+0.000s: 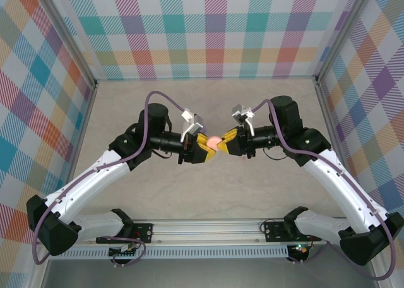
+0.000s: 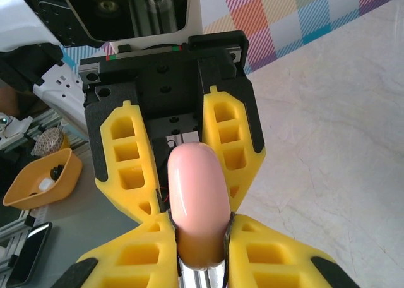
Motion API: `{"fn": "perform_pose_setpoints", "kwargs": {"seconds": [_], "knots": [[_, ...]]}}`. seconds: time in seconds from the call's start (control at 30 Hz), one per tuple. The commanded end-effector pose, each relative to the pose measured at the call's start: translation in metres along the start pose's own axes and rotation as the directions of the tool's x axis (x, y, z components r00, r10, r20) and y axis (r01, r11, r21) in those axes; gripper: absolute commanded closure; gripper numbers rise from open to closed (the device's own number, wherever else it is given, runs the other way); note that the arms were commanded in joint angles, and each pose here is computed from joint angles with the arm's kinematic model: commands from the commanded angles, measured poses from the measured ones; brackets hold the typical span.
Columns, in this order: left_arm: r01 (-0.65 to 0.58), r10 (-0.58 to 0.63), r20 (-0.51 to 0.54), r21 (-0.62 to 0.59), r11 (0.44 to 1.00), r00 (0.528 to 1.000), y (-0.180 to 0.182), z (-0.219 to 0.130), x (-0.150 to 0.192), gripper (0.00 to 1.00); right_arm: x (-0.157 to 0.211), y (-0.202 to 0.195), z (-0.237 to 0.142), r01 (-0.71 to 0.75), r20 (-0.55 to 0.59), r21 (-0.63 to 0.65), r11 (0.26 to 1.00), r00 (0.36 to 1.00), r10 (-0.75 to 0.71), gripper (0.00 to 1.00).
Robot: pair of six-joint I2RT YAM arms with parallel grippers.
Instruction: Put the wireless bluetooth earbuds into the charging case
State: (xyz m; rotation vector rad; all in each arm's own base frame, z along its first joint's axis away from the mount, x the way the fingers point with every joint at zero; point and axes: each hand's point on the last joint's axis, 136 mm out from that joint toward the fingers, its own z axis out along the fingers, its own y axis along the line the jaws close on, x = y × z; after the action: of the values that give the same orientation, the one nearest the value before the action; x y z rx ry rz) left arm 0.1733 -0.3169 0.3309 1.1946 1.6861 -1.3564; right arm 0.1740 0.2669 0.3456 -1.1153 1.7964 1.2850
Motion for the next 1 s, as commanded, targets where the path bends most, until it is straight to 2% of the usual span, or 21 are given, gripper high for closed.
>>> {"fn": "perform_pose_setpoints", "kwargs": {"seconds": [0.0, 0.3, 0.63, 0.7, 0.8, 0.97], "knots": [[-0.001, 0.0, 0.026, 0.027, 1.0, 1.0, -0.004, 0.0, -0.008, 0.65, -0.004, 0.004, -0.002, 0.022, 0.026, -0.016, 1.0, 0.999, -0.021, 0.86], [-0.004, 0.002, 0.055, 0.049, 0.999, 0.998, -0.007, 0.0, -0.015, 0.65, 0.002, 0.004, -0.001, 0.01, 0.015, -0.03, 1.0, 1.0, -0.01, 0.86], [0.008, -0.011, 0.054, 0.065, 0.998, 0.998, -0.005, 0.003, -0.016, 0.75, 0.003, 0.006, 0.0, 0.011, 0.015, -0.04, 0.999, 1.0, -0.011, 0.85], [0.008, -0.012, 0.055, 0.069, 0.998, 0.998, -0.006, 0.003, -0.017, 0.75, 0.004, 0.005, 0.0, 0.008, 0.012, -0.044, 0.999, 1.0, -0.007, 0.85], [0.007, -0.011, 0.057, 0.068, 0.998, 0.998, -0.006, 0.003, -0.018, 0.69, 0.005, 0.005, 0.001, 0.004, 0.008, -0.048, 0.999, 1.0, -0.004, 0.85], [0.005, -0.009, 0.057, 0.071, 0.997, 0.998, -0.007, 0.003, -0.017, 0.68, 0.006, 0.005, 0.002, 0.002, 0.005, -0.053, 0.999, 1.0, -0.002, 0.85]]}}
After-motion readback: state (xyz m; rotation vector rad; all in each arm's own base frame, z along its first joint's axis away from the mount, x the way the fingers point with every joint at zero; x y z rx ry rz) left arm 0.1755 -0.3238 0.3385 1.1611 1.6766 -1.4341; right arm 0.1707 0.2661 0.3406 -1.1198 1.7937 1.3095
